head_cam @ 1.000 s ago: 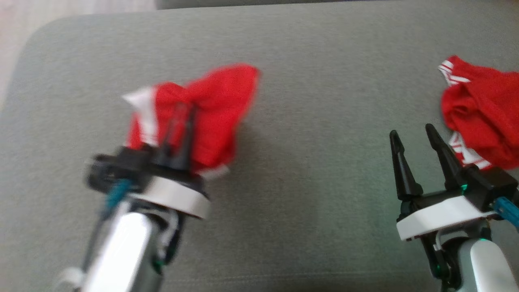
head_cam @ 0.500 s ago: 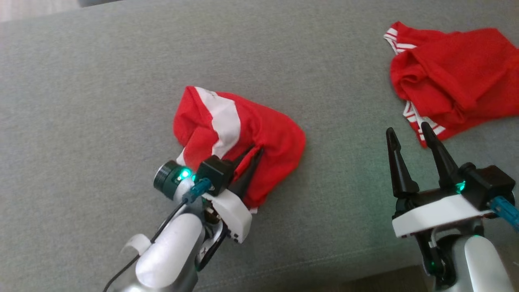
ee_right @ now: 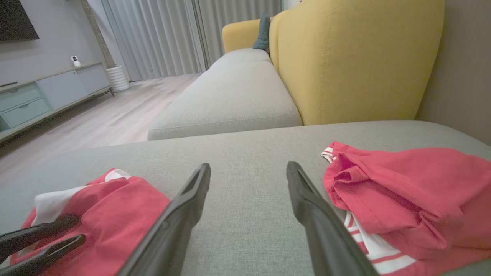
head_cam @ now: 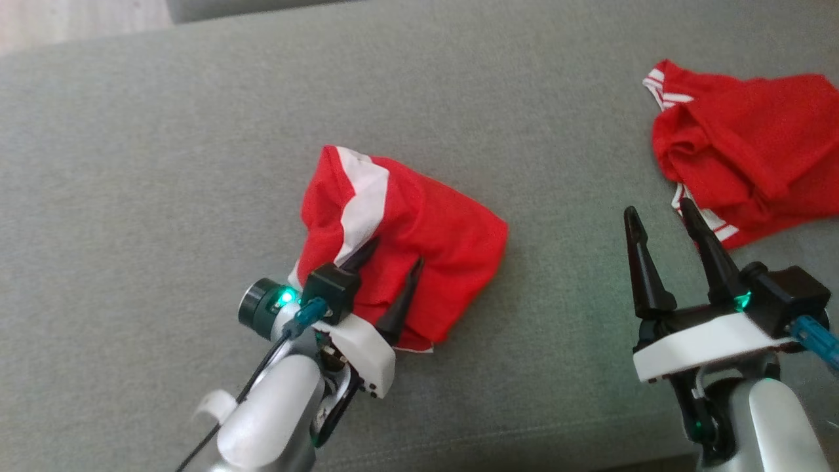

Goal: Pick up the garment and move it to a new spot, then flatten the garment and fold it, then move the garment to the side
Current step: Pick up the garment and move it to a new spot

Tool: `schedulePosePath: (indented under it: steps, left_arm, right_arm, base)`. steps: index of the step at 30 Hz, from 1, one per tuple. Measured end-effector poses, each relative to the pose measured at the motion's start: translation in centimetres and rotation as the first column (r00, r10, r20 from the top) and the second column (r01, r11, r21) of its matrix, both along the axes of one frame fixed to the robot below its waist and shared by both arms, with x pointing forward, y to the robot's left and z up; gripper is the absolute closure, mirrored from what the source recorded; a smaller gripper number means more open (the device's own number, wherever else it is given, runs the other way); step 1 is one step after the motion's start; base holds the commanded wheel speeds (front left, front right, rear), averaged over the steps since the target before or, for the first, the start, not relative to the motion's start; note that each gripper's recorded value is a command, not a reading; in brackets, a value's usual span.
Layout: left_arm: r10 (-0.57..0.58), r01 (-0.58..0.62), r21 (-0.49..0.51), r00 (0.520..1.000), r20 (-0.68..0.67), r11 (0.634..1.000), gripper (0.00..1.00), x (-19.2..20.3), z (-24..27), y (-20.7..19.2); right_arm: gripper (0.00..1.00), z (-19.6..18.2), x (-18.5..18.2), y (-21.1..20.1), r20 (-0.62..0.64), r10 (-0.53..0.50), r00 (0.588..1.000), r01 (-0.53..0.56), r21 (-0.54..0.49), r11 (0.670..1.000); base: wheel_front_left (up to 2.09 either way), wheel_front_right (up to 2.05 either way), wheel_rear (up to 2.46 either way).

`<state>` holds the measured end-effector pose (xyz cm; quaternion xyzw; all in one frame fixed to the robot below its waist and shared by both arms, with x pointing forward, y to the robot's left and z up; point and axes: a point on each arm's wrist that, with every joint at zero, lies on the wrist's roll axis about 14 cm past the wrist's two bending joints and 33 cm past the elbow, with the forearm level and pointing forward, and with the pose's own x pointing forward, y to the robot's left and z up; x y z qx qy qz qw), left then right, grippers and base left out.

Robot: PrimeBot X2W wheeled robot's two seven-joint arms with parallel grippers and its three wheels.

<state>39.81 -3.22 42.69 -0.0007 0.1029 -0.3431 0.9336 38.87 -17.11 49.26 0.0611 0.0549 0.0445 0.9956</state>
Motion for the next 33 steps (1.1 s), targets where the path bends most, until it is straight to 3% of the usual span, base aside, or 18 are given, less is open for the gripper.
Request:
schedulePosePath:
  steps: [8,13,18,23,33]
  left_arm:
    - [0.221,-0.208,-0.131,0.971,0.091,0.969,0.0,0.1,4.6,4.3]
    - [0.406,-0.387,-0.147,0.905,0.131,0.91,0.0,0.6,6.1,10.2]
    - [0.516,-0.499,-0.132,0.84,0.17,0.856,0.0,0.4,6.8,15.2]
    - [0.576,-0.566,-0.111,0.798,0.177,0.817,0.0,-0.5,6.6,18.6]
    - [0.571,-0.559,-0.116,0.801,0.179,0.821,0.0,-1.6,6.8,18.5]
  right_arm:
    - [0.0,1.6,0.0,1.7,0.034,0.054,0.998,-0.053,-0.012,0.999]
    - [0.0,1.3,-0.4,2.9,0.018,0.089,0.996,-0.089,-0.011,0.996]
    - [0.0,1.8,-0.2,3.8,0.029,0.118,0.993,-0.117,-0.015,0.993]
    - [0.0,2.0,-0.2,4.1,0.033,0.128,0.991,-0.127,-0.017,0.992]
    - [0.0,1.2,-1.5,3.7,0.006,0.118,0.993,-0.117,-0.035,0.993]
  base:
    - [0.0,0.0,0.0]
    - [0.0,0.0,0.0]
    - [0.0,0.0,0.0]
    - [0.0,0.0,0.0]
    - [0.0,0.0,0.0]
